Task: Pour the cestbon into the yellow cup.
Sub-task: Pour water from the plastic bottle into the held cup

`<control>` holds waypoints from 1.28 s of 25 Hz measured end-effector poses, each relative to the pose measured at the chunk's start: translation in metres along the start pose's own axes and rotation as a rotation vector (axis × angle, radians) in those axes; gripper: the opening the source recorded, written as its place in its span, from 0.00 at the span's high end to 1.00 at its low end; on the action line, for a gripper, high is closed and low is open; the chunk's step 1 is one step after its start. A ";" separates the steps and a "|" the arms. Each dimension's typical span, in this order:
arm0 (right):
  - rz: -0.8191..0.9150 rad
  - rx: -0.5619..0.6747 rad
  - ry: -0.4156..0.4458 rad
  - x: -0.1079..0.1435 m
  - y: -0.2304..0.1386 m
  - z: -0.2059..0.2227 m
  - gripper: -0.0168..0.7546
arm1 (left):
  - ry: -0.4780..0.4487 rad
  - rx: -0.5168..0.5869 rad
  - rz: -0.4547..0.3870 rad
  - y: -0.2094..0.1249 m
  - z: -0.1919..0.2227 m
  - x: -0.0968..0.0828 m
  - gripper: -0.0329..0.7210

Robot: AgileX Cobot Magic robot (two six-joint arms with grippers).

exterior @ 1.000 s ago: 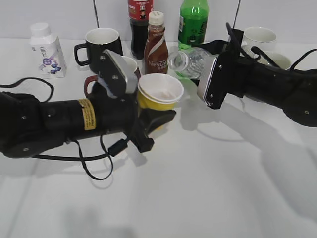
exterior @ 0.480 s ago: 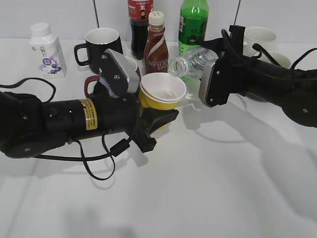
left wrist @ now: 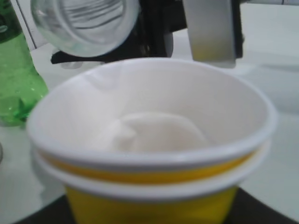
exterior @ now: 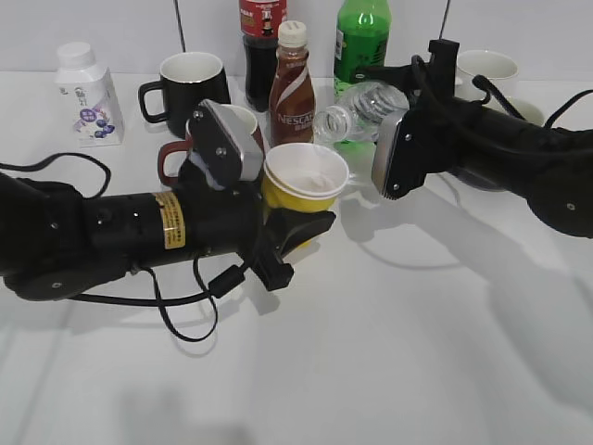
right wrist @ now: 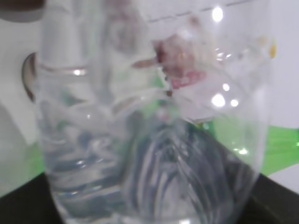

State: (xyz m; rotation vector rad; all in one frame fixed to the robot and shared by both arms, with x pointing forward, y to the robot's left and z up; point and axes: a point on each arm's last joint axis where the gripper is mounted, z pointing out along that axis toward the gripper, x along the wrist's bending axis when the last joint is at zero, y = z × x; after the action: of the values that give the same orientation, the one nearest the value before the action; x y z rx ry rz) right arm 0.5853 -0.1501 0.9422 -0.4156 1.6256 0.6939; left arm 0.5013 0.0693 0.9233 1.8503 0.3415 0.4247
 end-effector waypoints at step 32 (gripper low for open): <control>-0.198 -0.034 -0.093 -0.008 0.004 0.000 0.37 | -0.025 0.003 0.028 0.000 0.002 -0.001 0.51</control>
State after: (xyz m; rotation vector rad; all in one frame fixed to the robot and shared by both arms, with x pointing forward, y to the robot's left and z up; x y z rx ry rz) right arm 0.5839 -0.1484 0.9510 -0.5530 1.4636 0.5831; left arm 0.5011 0.0670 0.9230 1.8632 0.2997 0.4196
